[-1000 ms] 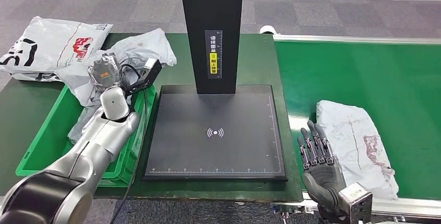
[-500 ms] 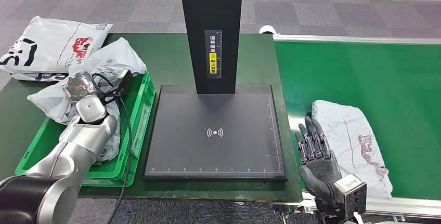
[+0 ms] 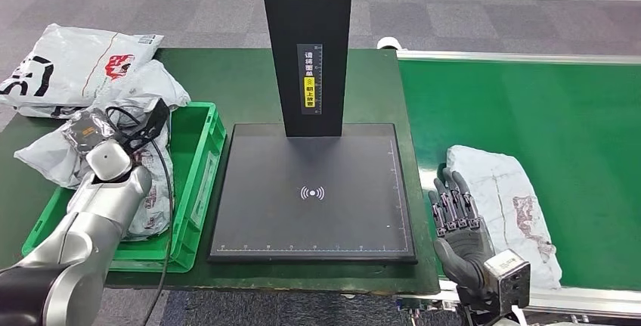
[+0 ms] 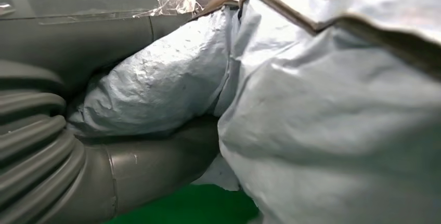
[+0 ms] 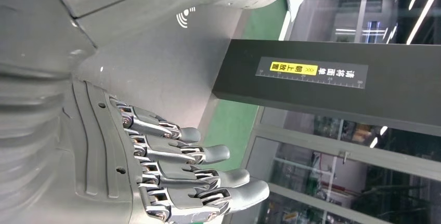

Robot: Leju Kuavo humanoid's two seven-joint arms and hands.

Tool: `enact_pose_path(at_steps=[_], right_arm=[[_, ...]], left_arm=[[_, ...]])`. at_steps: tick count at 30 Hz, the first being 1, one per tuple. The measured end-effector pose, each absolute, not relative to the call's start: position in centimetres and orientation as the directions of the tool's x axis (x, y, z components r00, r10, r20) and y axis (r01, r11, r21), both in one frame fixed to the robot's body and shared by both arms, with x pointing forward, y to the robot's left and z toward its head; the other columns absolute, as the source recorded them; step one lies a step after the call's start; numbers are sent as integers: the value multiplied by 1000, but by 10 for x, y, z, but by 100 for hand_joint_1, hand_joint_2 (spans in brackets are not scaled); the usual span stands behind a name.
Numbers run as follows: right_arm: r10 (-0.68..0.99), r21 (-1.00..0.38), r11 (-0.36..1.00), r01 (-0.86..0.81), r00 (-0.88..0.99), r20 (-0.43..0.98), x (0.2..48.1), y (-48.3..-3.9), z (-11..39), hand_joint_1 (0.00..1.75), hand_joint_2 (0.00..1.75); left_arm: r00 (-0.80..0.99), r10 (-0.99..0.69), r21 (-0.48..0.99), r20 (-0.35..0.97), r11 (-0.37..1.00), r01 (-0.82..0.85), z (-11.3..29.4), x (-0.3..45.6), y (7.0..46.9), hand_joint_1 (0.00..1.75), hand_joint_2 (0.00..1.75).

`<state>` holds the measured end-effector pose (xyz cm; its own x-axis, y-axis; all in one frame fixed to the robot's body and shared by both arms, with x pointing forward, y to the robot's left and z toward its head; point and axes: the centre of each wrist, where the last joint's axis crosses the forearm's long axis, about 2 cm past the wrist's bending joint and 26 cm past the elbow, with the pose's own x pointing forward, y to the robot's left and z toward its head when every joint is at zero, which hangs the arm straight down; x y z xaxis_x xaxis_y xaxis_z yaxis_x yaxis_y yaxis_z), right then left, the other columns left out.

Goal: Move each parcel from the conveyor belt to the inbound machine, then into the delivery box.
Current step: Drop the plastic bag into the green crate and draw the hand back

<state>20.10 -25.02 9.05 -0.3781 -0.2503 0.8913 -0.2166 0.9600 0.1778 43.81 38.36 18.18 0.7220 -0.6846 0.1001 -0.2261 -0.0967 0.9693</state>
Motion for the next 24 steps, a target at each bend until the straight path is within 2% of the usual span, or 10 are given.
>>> enact_pose_path(at_steps=[1,5,9,20,24], right_arm=[[-250,178,960,-216,-378,892,201,-250,90,0,175],[-250,179,960,-214,-375,893,199,-250,89,0,175],[-252,182,960,-213,-372,893,196,-250,88,0,175],[-257,202,962,-182,-365,895,187,-251,84,0,175],[-251,200,965,-172,-360,898,187,-252,85,0,175]], left_arm=[[723,-683,966,109,-98,-238,183,436,385,172,175],[712,-688,950,141,-108,-293,189,426,382,0,175],[681,-706,925,196,-97,-367,197,419,367,0,0],[537,-786,863,307,-8,-506,219,408,315,0,0],[548,-772,857,323,-8,-515,221,396,305,0,0]])
